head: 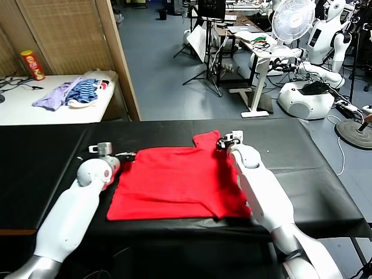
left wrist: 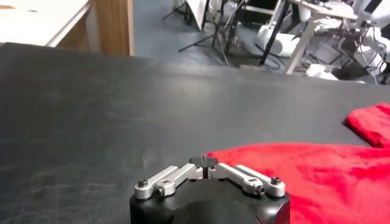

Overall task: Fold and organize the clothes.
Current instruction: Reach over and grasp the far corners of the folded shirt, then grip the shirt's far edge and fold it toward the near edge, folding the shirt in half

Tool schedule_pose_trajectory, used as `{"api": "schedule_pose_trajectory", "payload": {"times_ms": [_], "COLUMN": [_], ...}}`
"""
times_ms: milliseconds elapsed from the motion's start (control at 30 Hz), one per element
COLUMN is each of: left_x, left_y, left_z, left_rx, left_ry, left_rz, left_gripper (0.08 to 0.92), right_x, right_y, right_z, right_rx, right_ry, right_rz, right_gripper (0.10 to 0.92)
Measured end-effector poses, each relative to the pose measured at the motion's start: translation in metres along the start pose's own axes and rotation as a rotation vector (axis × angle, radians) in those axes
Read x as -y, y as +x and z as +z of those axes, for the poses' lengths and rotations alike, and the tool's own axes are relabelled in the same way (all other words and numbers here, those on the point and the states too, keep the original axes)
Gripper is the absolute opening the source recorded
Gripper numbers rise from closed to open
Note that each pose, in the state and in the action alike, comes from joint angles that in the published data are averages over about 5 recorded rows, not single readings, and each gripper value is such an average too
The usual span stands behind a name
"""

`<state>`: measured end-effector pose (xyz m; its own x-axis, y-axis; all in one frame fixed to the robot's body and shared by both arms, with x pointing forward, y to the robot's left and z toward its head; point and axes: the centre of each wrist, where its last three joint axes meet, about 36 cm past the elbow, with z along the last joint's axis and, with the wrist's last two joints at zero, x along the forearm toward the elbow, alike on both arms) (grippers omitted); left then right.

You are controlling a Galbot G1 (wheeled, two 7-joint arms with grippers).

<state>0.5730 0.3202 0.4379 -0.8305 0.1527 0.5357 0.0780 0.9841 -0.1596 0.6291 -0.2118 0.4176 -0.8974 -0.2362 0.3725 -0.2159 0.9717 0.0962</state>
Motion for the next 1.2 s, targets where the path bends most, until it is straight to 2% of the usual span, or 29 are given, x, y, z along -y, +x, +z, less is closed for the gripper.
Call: {"api": "schedule_pose_trajectory", "payload": {"times_ms": [233,467,767,1000,1200], "left_x": [-0.001,-0.001,0.012,0.024,0.024], "left_y": [0.018,0.054,0.113,0.153,0.175], "left_z": [-0.006,-0.003,0.021,0.044,0.07], "left_rx": [0.064,0.094,0.079,0.066,0.018], "left_ry": [-0.015,-0.046,-0.11,-0.179,-0.189], "left_rz": [-0.01,-0.025,-0.023,-0.032,-0.036], "left_gripper": [0.127,0.127,0.127,0.127,0.127], "right_x": [0.007,0.017,0.016,-0.001,-0.012], "right_y": [0.048,0.106,0.173,0.209,0.226], "right_z": [-0.001,0.001,0.009,0.024,0.039], "right_rx": [0.055,0.033,-0.082,-0.158,-0.176], "right_ry": [-0.015,-0.013,0.053,0.117,0.127], "right_rz": [-0.03,-0.03,-0.046,-0.03,-0.027], "right_gripper": [0.123,0.123,0.123,0.123,0.126]}}
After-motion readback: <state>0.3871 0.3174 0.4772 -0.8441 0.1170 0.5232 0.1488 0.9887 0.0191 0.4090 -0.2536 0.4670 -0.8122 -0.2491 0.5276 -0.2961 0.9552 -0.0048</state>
